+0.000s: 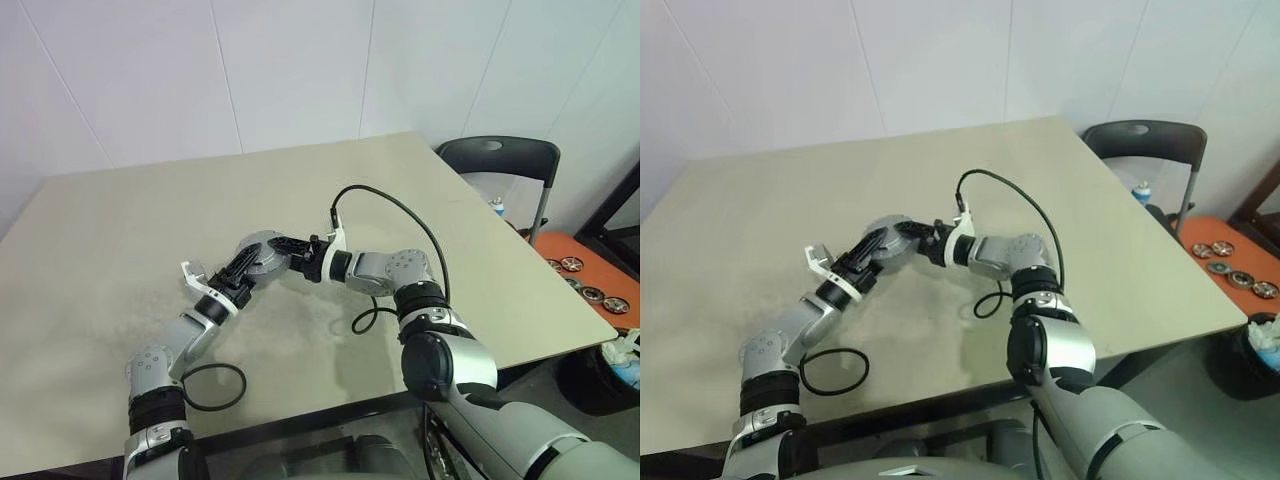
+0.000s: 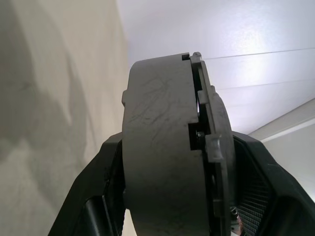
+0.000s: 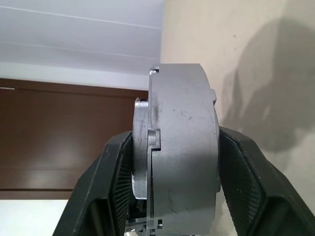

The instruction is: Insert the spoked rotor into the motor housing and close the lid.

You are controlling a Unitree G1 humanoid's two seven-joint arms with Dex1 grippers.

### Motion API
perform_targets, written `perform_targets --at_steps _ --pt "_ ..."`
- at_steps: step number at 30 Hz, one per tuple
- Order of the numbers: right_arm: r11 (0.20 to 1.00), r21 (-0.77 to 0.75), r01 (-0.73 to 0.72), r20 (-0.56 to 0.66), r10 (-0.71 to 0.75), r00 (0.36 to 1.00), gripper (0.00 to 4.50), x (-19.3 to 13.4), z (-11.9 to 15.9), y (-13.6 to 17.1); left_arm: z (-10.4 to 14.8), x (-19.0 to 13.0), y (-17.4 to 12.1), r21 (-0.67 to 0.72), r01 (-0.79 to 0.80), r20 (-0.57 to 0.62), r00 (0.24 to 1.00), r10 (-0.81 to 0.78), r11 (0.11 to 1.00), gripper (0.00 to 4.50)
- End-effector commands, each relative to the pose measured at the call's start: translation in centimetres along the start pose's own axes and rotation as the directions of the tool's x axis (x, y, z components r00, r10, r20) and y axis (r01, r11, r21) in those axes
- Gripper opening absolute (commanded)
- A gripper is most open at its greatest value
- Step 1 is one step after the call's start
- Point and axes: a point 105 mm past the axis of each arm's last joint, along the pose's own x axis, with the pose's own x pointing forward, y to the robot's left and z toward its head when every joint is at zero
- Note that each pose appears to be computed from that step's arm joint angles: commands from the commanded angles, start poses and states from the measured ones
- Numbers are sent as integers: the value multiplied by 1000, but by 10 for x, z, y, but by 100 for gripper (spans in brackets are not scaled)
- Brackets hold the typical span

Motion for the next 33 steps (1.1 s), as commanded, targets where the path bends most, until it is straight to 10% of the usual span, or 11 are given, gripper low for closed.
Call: perform_targets --at_steps 1,8,15,33 --pt "998 -48 -46 8 47 999 223 5 6 22 -2 10 -35 58 111 -30 994 -109 992 250" --pt "985 -173 17 46 -9 999 223 8 11 18 -3 14 -42 66 113 -33 993 -111 991 250" --pt "992 -124 20 11 -19 1000 446 8 4 12 -1 13 -41 78 103 -31 994 -100 992 250" --pt "994 -110 -17 103 28 994 446 3 20 16 34 2 -48 149 87 85 991 -100 985 250"
